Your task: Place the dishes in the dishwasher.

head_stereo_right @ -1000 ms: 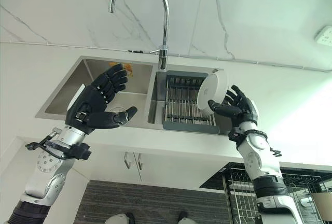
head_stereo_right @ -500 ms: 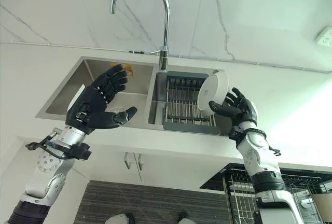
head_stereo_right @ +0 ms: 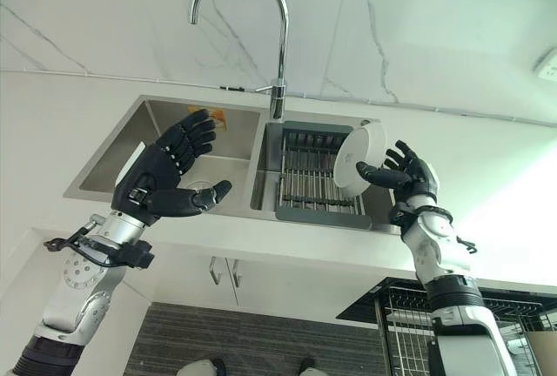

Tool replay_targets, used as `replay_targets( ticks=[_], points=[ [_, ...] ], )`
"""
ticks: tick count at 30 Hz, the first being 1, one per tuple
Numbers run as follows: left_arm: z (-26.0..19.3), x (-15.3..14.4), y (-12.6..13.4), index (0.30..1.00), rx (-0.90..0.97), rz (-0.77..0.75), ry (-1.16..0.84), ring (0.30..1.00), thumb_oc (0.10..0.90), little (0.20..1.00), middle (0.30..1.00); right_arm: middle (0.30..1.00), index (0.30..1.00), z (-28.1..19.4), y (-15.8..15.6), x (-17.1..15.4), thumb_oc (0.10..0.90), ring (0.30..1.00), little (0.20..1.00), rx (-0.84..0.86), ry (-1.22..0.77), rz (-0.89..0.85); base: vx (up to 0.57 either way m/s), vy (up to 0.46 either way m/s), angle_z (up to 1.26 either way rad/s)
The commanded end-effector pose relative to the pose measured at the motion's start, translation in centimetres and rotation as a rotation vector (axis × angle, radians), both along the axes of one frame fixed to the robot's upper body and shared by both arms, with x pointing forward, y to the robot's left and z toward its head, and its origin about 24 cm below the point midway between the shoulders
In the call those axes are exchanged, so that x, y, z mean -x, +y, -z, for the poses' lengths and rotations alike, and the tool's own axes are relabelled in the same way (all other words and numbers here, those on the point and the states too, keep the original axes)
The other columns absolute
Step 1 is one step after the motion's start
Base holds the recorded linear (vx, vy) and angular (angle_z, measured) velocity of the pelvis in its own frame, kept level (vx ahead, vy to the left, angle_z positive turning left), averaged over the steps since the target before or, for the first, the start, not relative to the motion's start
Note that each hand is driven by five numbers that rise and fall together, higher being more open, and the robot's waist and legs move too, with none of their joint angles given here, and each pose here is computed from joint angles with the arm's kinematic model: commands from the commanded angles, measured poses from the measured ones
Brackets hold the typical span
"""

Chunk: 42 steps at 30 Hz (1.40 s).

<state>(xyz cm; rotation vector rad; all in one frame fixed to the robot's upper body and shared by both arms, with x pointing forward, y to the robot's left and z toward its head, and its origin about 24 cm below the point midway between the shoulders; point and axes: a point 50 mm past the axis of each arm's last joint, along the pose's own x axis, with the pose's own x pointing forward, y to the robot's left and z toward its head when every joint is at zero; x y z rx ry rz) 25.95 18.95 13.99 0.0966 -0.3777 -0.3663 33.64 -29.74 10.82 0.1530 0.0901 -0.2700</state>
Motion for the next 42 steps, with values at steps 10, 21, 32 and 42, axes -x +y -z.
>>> replay_targets(
  ticks=[10, 21, 32, 42],
  points=[
    [-3.9, -0.5, -1.4, 0.9, 0.064, 0.087, -0.185, 0.9, 0.8, 0.9, 0.9, 0.9, 0.9, -7.8, -1.7, -2.3, 0.8, 0.9, 0.9, 0.115, -0.161, -0.014, 0.01, 0.004, 0.01],
    [-4.0, -0.6, -1.4, 0.9, 0.067, 0.085, -0.181, 0.9, 0.8, 0.9, 0.9, 0.9, 0.9, -8.2, -1.7, -3.0, 0.8, 0.9, 0.9, 0.126, -0.105, -0.055, 0.0, 0.008, 0.04],
    [-3.7, -0.7, -1.4, 0.9, 0.075, 0.08, -0.165, 0.9, 0.8, 0.9, 0.9, 0.3, 0.3, -7.3, -2.1, -3.3, 0.4, 0.3, 0.3, 0.064, -0.021, -0.052, 0.0, 0.003, 0.03],
    [-3.2, -0.8, -1.8, 0.9, 0.088, 0.102, -0.134, 0.9, 0.8, 0.9, 0.9, 0.3, 0.3, -8.1, -3.1, -3.3, 0.4, 0.3, 0.3, 0.065, -0.065, 0.072, -0.01, 0.013, 0.02]
  ],
)
